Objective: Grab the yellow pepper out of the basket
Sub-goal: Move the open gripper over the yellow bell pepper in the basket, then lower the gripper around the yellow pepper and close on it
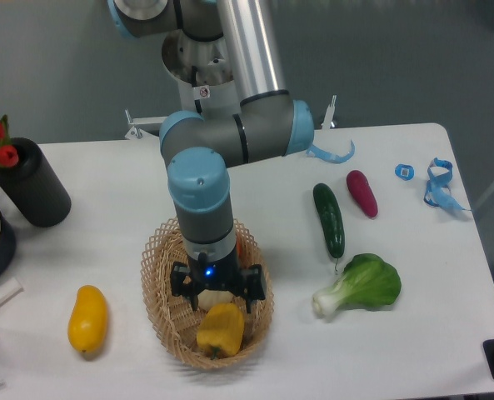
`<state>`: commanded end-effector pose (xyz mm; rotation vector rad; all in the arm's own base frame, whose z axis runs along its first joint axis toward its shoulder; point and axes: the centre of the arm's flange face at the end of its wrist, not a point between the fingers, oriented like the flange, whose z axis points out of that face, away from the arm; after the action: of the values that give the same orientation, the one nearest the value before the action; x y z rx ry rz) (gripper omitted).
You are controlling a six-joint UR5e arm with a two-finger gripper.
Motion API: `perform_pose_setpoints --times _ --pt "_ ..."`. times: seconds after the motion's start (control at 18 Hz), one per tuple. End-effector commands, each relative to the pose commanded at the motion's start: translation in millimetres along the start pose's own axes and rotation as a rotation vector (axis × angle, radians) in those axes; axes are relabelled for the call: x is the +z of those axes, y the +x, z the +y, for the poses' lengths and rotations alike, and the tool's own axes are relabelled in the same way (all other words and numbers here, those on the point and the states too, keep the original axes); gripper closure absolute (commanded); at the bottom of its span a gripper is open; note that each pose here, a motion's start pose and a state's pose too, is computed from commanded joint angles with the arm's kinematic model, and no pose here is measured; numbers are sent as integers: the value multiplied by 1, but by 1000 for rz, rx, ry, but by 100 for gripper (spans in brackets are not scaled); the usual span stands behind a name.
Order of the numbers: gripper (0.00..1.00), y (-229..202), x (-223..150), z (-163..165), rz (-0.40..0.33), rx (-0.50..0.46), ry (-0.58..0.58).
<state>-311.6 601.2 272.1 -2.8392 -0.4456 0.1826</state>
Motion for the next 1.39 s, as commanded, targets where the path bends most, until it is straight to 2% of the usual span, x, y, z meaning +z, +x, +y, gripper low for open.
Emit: perform_pose_setpoints --times 0.28,1.39 --pt "0 6 20 2 12 25 -29" --pt "0 4 42 -1 -24 59 -58"
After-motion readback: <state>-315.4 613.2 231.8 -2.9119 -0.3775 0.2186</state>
